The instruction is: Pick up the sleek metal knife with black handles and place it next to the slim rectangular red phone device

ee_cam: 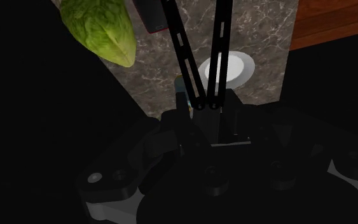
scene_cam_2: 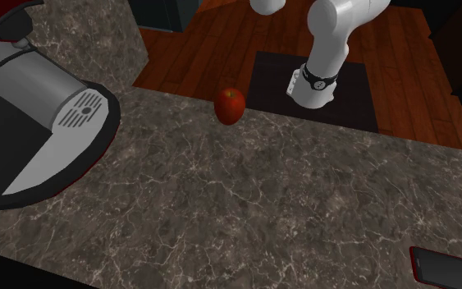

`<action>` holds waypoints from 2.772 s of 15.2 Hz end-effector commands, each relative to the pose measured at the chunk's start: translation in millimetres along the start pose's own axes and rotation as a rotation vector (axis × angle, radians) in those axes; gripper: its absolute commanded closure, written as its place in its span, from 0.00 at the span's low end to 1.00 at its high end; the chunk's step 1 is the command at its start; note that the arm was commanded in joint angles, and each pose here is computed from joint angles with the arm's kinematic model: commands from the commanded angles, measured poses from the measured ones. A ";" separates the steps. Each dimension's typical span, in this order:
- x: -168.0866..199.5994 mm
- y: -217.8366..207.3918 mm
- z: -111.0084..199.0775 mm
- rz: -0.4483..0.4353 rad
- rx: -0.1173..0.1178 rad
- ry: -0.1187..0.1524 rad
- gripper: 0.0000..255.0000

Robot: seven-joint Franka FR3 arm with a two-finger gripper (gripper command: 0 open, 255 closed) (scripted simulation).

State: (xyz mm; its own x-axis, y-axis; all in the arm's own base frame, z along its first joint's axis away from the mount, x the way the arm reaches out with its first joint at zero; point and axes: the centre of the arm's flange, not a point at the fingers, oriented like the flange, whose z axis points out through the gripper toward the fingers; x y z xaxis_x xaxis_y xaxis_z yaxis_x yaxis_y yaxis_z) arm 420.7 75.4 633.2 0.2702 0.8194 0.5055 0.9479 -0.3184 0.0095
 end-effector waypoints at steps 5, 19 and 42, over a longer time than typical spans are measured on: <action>69.2 -12.5 37.1 0.001 0.000 0.001 1.00; 141.0 -27.9 114.5 0.001 0.000 0.001 1.00; 79.6 -29.0 219.3 0.001 0.000 0.001 1.00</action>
State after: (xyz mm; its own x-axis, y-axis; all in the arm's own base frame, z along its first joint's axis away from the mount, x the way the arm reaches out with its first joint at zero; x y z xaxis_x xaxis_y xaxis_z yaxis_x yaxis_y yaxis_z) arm 451.1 254.5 489.3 0.2712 0.8188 0.5061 0.9476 -0.3193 0.0088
